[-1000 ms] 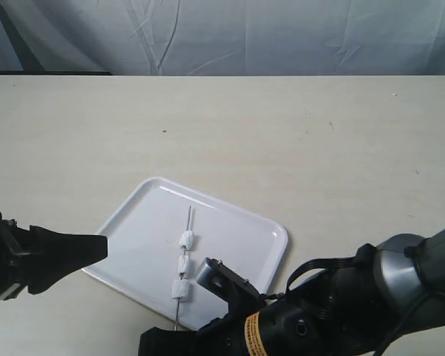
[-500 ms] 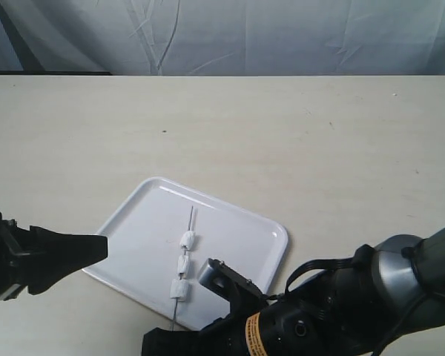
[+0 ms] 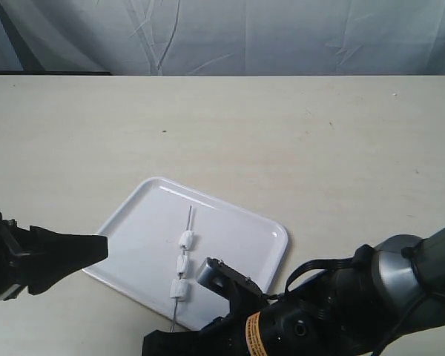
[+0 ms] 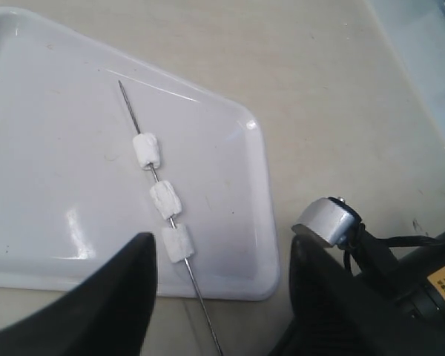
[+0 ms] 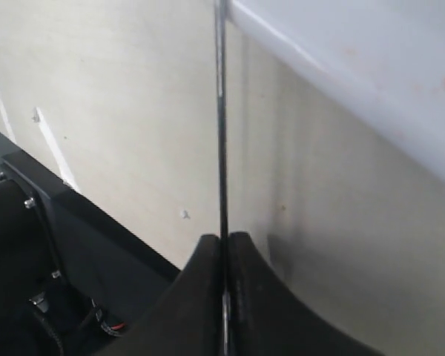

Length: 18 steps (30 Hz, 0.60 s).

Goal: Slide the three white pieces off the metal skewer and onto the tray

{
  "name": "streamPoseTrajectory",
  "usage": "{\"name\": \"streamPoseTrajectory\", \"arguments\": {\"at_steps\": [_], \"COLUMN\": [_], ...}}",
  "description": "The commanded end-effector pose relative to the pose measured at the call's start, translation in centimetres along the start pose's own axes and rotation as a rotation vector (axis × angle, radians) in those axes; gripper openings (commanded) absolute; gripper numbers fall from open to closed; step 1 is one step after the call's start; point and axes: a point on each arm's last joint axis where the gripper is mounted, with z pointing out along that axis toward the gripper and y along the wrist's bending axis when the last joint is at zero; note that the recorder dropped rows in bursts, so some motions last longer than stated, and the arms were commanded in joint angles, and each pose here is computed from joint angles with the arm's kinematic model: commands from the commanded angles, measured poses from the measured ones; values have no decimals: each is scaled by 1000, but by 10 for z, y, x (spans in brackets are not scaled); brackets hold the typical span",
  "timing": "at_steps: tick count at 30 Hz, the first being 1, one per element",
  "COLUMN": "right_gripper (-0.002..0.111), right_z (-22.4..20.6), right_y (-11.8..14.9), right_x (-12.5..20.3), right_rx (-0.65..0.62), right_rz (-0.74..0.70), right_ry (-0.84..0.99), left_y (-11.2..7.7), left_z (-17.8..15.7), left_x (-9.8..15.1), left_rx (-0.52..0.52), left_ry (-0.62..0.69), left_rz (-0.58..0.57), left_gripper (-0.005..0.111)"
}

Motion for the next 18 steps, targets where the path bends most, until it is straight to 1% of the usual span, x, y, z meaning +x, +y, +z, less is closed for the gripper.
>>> {"name": "streamPoseTrajectory", "arguments": {"at_steps": [1,10,14,16,18], "right_gripper": [-1,-1,-1,-1,-1], "right_z": [0,-1,-10,-16,-22], "right_y": [0,1,11,17,21], "right_x": [-1,-1,3,4,7], "right_rx": [4,-1,-22,-31,-32], "right_rz": [-19,-67,-165,-191,-191], "right_ry": [-9,-14,11,-4,7], "left_y": [-2,-3,-4,-1,1], "left_z": [0,0,0,0,1], "left_x": [0,0,-1,-4,-6], "left_rx": [16,33,41,13,-2], "left_ry": [0,7,-4,-41,-53], "left_rz": [0,0,-11,-26,-44], "left_gripper": [52,52,52,52,56]}}
